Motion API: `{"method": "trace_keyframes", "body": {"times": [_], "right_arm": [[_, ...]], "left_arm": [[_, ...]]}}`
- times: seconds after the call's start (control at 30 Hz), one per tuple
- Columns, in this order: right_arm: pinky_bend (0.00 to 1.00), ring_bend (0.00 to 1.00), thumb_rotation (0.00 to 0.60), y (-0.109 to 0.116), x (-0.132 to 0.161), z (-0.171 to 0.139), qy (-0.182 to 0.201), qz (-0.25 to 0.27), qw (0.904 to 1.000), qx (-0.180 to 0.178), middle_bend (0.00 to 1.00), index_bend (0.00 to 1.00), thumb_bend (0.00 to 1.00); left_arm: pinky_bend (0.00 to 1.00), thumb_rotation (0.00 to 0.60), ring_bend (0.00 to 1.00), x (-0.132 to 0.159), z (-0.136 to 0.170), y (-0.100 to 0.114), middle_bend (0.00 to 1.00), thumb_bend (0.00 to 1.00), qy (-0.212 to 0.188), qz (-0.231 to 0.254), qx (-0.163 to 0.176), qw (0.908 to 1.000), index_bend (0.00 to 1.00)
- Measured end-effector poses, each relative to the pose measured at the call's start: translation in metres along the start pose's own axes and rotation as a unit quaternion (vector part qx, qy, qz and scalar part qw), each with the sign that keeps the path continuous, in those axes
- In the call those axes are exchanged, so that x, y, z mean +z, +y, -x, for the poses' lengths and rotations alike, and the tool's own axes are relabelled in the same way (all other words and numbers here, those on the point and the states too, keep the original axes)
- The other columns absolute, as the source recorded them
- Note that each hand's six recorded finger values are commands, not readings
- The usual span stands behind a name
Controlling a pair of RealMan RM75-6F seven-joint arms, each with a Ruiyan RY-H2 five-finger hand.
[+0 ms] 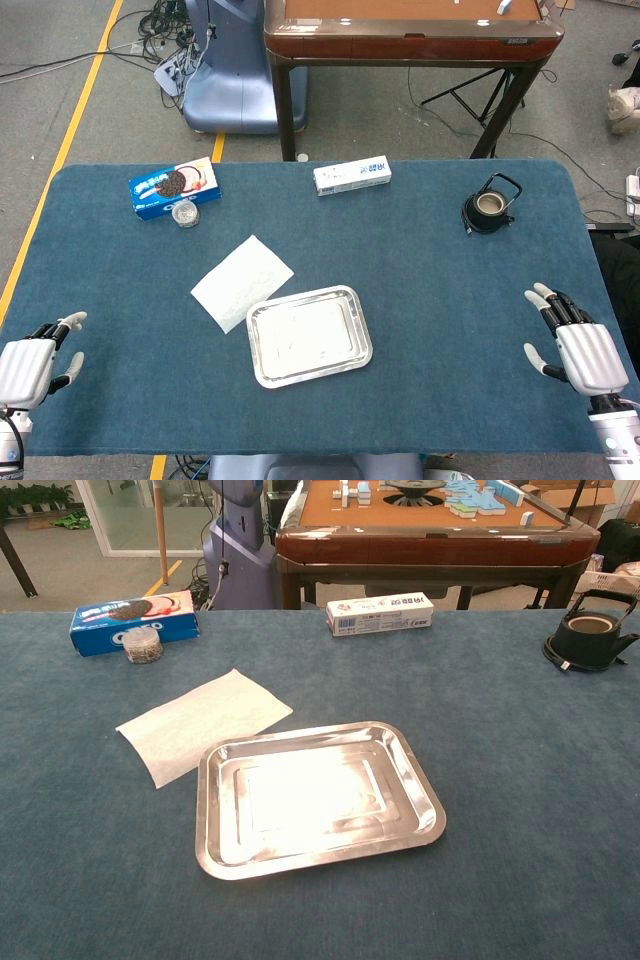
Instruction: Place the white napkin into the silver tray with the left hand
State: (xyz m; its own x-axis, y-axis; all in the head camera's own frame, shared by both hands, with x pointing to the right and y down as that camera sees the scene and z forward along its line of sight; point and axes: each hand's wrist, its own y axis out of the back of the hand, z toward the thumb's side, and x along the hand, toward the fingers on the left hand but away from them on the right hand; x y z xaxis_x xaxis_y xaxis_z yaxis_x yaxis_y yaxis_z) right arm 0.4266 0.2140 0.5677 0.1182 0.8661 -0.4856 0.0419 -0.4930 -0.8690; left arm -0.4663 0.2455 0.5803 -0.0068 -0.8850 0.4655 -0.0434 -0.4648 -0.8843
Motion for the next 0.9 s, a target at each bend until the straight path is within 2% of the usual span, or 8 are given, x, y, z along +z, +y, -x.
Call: {"method": "trace_keyframes", "body": {"times": [0.27, 0.47, 0.57, 0.67, 0.73, 0.8, 0.83, 0.9], "right_arm": [[0.31, 0.11, 0.600, -0.002, 0.001, 0.002, 0.002, 0.006, 1.0000, 0.004, 0.14, 0.00, 0.34], [0.31, 0.11, 0.600, -0.002, 0.000, 0.003, -0.003, 0.011, 0.9999, 0.000, 0.14, 0.00, 0.34], [0.31, 0.11, 0.600, -0.001, 0.000, 0.004, -0.005, 0.012, 0.9999, -0.003, 0.14, 0.00, 0.34], [0.31, 0.11, 0.600, -0.001, 0.001, 0.004, -0.004, 0.014, 0.9999, -0.005, 0.15, 0.00, 0.34], [0.31, 0.11, 0.600, -0.002, 0.001, 0.004, -0.005, 0.015, 0.9999, -0.004, 0.15, 0.01, 0.34], [0.31, 0.11, 0.600, -0.003, 0.001, 0.005, -0.006, 0.015, 0.9999, -0.002, 0.15, 0.02, 0.34], [0.31, 0.11, 0.600, -0.004, 0.001, 0.006, -0.006, 0.015, 0.9999, 0.000, 0.15, 0.03, 0.34], [0.31, 0.11, 0.600, -0.005, 0.001, 0.007, -0.006, 0.015, 0.9999, 0.002, 0.15, 0.04, 0.34]], "left_arm": [[0.56, 0.600, 0.35, -0.004, -0.002, -0.005, 0.36, 0.39, 0.005, 0.004, -0.003, 1.0000, 0.24], [0.56, 0.600, 0.26, -0.001, -0.004, -0.005, 0.36, 0.39, -0.004, 0.015, 0.008, 0.9999, 0.32], [0.56, 0.600, 0.26, 0.002, -0.011, -0.007, 0.40, 0.38, -0.016, 0.018, 0.008, 0.9997, 0.36], [0.63, 0.600, 0.41, 0.007, -0.023, -0.004, 0.61, 0.25, -0.033, 0.016, 0.016, 0.9992, 0.38], [0.79, 0.600, 0.57, 0.012, -0.031, -0.002, 0.80, 0.14, -0.050, 0.009, 0.024, 0.9985, 0.37], [0.92, 0.600, 0.72, 0.018, -0.037, 0.001, 0.95, 0.10, -0.066, 0.001, 0.032, 0.9973, 0.37], [0.97, 0.600, 0.78, 0.022, -0.040, 0.002, 0.99, 0.09, -0.076, -0.003, 0.037, 0.9964, 0.37], [1.00, 0.600, 0.85, 0.030, -0.048, 0.005, 1.00, 0.08, -0.099, -0.011, 0.047, 0.9939, 0.35]]}}
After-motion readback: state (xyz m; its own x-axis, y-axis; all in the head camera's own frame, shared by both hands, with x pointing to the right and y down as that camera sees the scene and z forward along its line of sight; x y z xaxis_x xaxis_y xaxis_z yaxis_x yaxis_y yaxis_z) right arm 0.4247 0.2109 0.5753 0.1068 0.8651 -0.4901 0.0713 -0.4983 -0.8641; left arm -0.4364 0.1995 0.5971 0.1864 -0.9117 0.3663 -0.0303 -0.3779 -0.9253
